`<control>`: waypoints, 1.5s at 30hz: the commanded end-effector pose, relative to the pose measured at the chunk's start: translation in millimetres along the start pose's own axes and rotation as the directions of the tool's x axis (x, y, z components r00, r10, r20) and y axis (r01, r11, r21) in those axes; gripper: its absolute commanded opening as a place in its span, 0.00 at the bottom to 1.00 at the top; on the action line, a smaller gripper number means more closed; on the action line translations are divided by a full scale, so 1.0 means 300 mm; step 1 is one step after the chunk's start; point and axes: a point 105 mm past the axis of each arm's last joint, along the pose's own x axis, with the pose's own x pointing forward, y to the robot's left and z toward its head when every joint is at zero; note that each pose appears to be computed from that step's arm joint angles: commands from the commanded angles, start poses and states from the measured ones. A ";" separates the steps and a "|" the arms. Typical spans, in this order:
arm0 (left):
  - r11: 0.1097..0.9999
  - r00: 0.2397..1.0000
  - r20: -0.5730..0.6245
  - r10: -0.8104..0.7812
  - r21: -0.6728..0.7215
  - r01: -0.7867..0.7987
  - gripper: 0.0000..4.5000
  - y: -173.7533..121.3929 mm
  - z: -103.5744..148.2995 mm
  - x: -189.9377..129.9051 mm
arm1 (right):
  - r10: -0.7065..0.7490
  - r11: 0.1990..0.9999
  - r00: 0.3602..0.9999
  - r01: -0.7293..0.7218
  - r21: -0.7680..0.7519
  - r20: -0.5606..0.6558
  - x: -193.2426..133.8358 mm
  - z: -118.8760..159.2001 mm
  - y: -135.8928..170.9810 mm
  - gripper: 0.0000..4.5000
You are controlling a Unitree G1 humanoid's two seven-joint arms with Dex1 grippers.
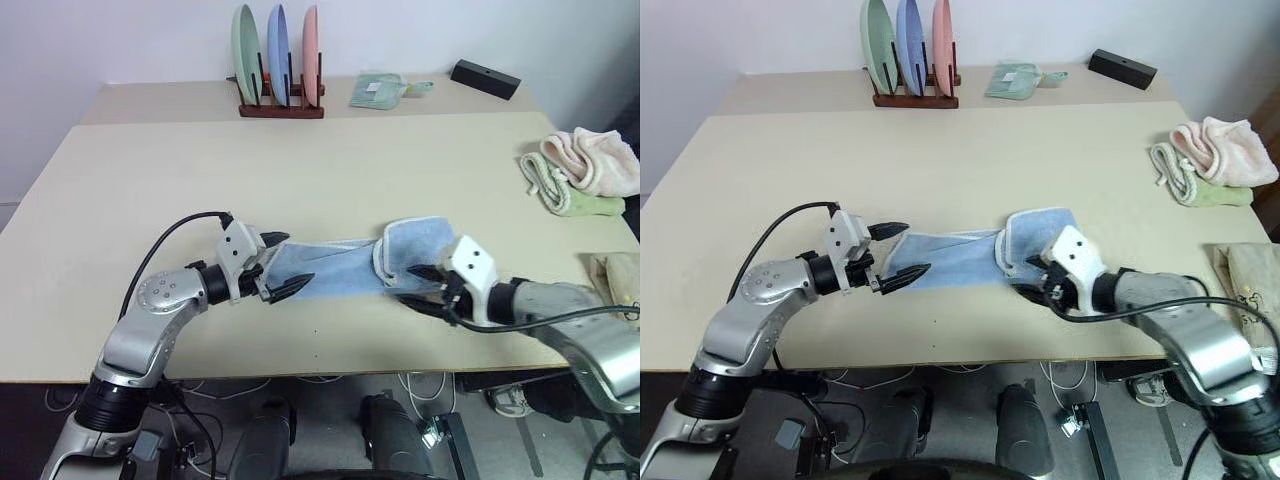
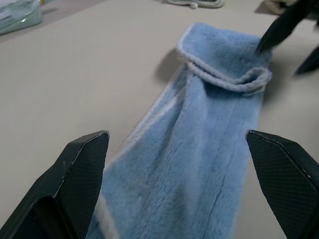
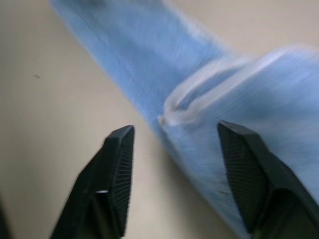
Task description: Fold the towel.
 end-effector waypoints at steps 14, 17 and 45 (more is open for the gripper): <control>1.000 0.999 0.050 0.000 -0.031 0.001 1.00 -0.068 0.031 0.002 | -0.245 0.966 0.969 0.241 0.097 0.037 0.163 -0.180 -0.158 0.01; 0.999 0.999 0.044 0.007 -0.038 -0.005 1.00 -0.077 0.029 -0.006 | -0.234 0.969 0.972 0.233 0.078 -0.003 0.177 -0.244 -0.134 0.01; 0.355 0.911 -0.238 0.338 -0.864 -0.357 1.00 -0.127 -0.188 -0.118 | 0.018 0.970 0.964 0.048 -0.237 0.267 0.156 0.153 -0.027 0.97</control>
